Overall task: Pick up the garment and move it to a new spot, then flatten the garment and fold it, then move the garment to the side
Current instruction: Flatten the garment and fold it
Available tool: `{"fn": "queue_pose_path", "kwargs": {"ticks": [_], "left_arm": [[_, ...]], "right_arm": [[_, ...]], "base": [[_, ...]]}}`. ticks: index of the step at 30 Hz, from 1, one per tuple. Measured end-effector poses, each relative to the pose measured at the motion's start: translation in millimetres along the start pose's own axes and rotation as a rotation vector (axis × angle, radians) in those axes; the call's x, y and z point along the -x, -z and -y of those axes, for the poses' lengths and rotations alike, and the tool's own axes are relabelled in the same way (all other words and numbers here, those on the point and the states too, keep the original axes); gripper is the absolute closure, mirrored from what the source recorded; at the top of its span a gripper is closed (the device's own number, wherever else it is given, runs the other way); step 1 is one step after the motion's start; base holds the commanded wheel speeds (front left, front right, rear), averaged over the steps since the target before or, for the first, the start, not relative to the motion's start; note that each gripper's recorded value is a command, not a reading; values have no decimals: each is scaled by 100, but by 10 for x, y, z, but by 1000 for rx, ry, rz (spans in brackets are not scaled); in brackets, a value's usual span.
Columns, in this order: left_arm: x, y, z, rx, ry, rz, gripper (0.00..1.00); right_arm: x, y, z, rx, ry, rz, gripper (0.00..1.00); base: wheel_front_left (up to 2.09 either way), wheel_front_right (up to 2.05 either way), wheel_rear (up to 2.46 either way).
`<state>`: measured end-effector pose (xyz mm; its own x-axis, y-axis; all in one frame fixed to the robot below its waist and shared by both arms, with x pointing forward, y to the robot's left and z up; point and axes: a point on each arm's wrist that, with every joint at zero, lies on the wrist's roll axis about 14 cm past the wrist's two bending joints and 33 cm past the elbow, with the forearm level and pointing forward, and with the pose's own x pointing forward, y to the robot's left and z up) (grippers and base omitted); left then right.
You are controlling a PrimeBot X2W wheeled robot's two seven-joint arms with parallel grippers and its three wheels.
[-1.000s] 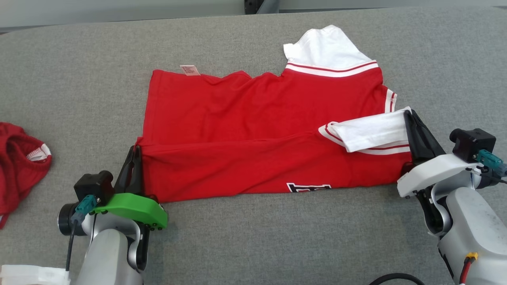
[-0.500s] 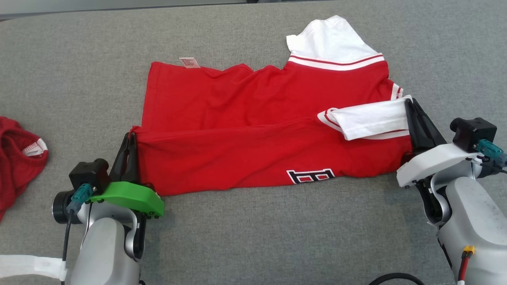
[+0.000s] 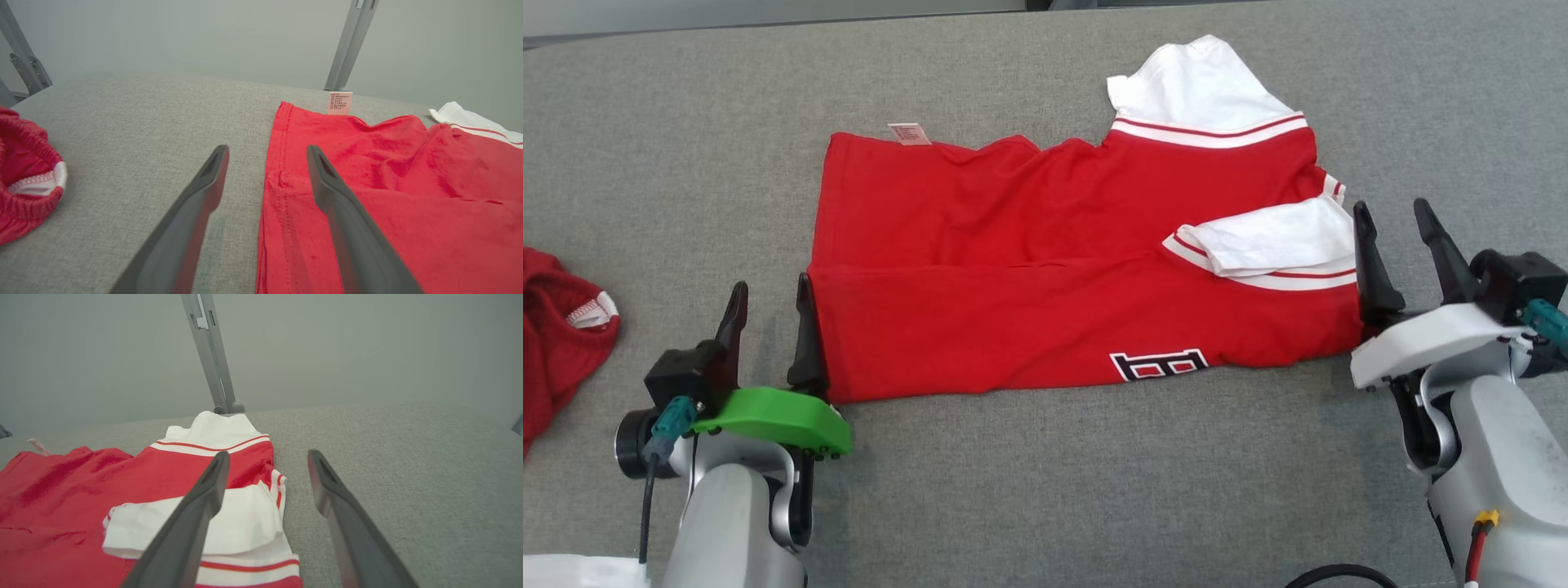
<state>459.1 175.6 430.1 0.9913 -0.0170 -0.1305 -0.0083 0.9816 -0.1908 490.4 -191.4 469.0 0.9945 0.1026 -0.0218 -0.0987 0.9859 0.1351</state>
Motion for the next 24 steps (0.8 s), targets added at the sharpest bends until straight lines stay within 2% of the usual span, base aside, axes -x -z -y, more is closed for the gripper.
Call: {"fn": "queue_pose_path", "kwargs": {"ticks": [11,17,24], "left_arm": [[300,223,125,15,26,-59,0],[368,233,173,29,34,-62,0],[407,210,150,28,29,-57,0]], "right_arm": [[570,441,48,-6,38,-132,0],[693,529,76,-24,59,-164,0],[661,502,60,-48,64,-151,0]], "base": [[0,0,0],[0,0,0],[0,0,0]]}}
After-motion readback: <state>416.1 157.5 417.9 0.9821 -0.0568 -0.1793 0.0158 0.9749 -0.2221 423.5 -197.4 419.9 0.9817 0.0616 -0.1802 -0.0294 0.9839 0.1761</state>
